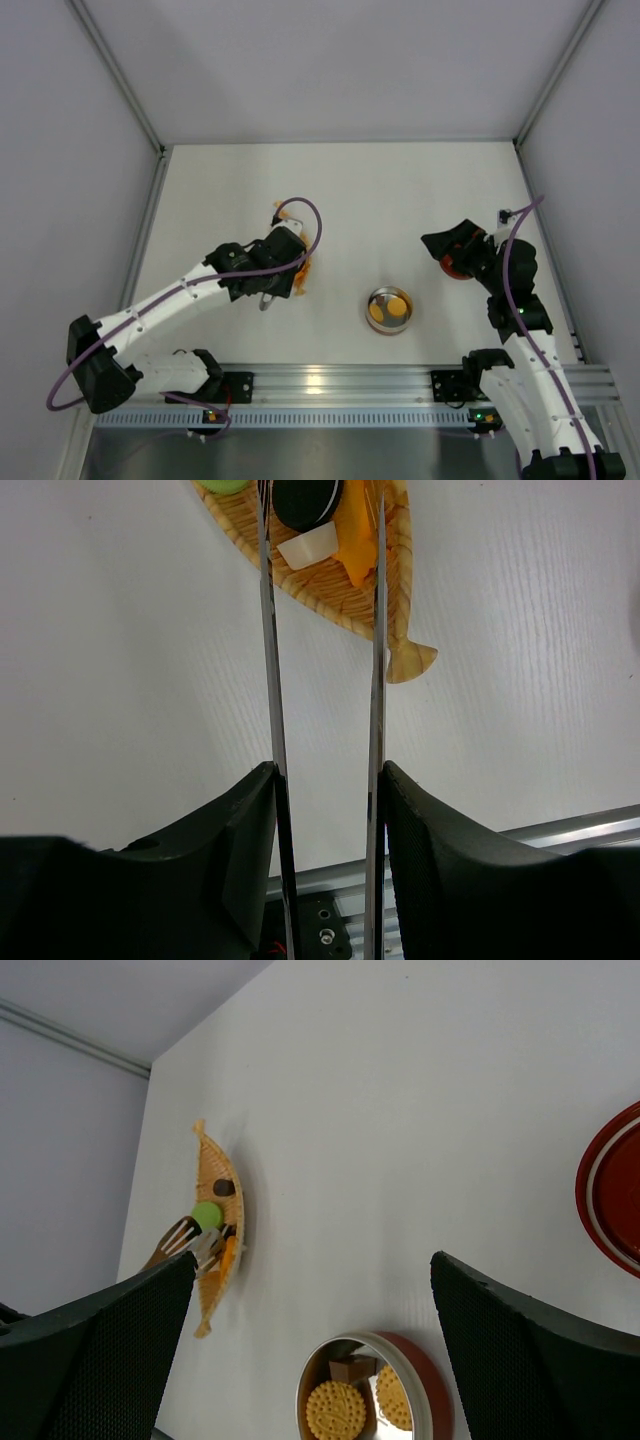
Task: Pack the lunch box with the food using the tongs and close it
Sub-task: Pick up the fake food from the plate.
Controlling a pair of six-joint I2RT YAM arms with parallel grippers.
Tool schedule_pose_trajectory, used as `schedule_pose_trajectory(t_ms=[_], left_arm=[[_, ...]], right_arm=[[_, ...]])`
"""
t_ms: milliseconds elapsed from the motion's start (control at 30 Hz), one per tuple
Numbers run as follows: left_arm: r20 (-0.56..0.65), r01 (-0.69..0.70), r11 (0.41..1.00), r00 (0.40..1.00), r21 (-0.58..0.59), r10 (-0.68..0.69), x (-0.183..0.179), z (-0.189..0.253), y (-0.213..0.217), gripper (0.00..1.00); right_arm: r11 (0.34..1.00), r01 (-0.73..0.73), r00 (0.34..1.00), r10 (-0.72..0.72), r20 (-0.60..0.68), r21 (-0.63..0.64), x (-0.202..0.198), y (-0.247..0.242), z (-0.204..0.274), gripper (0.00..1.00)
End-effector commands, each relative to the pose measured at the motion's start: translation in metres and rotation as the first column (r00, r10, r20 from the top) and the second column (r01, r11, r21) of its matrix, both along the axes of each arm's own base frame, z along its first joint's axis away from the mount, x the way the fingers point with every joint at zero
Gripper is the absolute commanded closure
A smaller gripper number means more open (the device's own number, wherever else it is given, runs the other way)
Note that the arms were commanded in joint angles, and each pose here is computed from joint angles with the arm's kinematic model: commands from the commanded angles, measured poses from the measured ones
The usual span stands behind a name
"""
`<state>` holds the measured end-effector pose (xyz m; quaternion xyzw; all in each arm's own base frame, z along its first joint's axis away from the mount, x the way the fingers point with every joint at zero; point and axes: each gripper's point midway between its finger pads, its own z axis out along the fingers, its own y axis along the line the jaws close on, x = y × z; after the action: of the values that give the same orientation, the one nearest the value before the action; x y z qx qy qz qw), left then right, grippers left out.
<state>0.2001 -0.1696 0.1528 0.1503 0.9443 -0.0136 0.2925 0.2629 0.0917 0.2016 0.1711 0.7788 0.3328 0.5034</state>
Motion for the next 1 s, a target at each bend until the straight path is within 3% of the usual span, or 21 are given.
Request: schedule_pose_trajectory(t_ms=[0, 967], left_arm=[[0.022, -0.009, 1.0, 1.0, 0.014, 0.009, 0.007, -0.002, 0.003, 0.5], [0.004, -0.039, 0.999, 0.999, 0.021, 0.039, 0.02, -0.011, 0.014, 0.51]], right_arm=[[1.0, 0.01, 0.997, -0.01, 0.081, 0.001, 0.007, -0.002, 0.018, 0.01], [1.0, 0.005, 0.997, -0.005, 0.078, -0.006, 0.01, -0.002, 0.018, 0.01]])
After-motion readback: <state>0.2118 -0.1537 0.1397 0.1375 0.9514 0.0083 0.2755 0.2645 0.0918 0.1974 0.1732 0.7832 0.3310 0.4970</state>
